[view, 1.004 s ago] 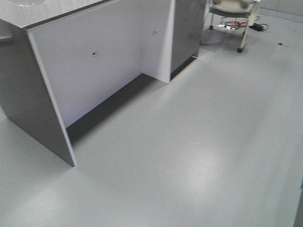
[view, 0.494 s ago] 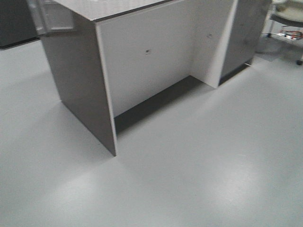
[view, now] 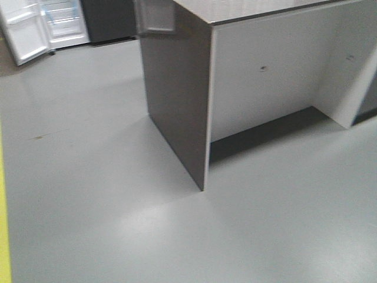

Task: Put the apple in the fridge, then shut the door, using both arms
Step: 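Drive away from the counter holding the apple in the right gripper, then drive toward the open white refrigerator carrying the apple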

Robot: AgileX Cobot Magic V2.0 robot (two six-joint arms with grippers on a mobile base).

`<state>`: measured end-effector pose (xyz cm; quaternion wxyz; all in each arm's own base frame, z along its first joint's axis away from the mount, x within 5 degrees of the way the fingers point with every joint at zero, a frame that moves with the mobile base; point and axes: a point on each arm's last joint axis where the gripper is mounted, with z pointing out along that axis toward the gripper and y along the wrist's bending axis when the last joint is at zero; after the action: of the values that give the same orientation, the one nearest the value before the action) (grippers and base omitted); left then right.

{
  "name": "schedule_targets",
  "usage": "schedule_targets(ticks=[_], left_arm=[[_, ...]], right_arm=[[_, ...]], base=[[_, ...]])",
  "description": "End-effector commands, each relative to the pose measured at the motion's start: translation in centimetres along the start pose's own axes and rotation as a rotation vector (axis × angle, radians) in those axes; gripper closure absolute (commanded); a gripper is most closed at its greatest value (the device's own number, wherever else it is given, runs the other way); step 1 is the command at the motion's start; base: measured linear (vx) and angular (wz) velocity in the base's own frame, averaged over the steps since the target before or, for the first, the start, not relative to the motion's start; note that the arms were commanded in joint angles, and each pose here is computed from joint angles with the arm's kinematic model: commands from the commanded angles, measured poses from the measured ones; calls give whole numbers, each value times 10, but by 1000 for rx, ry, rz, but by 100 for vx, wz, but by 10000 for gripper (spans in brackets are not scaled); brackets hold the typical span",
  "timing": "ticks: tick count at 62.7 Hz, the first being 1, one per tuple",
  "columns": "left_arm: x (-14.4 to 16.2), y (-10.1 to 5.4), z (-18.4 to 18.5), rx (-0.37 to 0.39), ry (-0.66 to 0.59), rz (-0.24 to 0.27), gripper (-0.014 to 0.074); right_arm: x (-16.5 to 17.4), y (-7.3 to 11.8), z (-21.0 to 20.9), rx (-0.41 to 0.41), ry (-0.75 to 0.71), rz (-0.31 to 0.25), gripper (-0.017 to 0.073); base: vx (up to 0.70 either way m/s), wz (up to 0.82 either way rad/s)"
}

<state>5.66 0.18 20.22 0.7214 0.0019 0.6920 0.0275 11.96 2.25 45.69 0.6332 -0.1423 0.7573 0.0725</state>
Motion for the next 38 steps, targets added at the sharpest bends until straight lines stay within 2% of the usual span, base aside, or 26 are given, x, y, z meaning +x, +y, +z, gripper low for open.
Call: schedule_targets(ticks=[1,17,38], left_arm=[[-1,1,-1,-14,-70,-5,600],[-1,1,-1,-14,-70,-5,600],[-1,1,-1,-14,-70,-5,600]], right_arm=[[-13,-2,-5,35,-95,2,566],[-13,-2,-5,34,-94,4,566],[-13,-2,-5,34,-94,3,566]], base=[[0,47],[1,42],[4,23]])
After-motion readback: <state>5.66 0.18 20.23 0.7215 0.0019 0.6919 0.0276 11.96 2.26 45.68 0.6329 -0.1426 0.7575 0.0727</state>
